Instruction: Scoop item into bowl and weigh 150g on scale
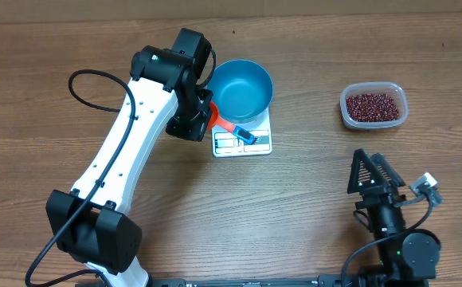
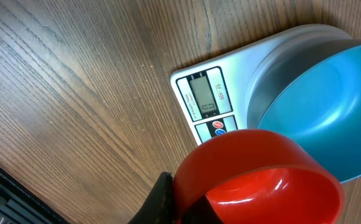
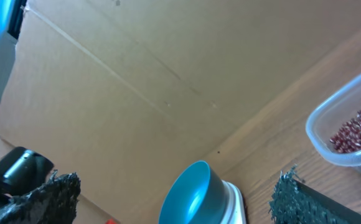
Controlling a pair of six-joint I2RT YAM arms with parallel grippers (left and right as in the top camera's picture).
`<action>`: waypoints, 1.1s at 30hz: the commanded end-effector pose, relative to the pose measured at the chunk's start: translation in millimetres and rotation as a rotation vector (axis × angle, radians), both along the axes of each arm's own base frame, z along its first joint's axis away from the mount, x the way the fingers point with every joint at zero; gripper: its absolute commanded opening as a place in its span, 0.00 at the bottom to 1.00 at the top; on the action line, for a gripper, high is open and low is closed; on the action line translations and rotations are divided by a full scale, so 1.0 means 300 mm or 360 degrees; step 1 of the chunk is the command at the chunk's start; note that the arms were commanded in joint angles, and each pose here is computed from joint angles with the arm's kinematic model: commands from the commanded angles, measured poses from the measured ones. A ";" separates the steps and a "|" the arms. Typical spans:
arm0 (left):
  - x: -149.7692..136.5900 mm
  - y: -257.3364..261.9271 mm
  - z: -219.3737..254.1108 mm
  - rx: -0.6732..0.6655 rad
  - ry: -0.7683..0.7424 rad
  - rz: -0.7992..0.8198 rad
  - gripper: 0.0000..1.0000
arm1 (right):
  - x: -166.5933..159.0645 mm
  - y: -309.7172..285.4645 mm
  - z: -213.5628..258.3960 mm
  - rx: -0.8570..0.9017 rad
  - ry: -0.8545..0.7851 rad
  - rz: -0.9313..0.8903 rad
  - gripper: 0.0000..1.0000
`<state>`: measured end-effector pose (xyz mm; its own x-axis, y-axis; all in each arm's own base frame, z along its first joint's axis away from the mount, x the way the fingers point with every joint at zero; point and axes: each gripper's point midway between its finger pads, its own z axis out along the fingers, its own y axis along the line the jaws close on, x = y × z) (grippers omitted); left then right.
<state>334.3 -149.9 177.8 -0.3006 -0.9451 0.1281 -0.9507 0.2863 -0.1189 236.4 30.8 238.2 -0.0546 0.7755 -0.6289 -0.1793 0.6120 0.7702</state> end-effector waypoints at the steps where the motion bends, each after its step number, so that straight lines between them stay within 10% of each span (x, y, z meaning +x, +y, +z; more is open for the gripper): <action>1: 0.003 -0.006 0.056 -0.0036 -0.0067 0.0022 0.04 | -0.008 0.012 0.103 -0.0077 -0.0025 0.0022 1.00; 33: -0.021 -0.085 0.062 -0.0107 -0.0060 -0.0036 0.04 | 0.133 0.160 0.084 0.0267 0.0235 0.0440 1.00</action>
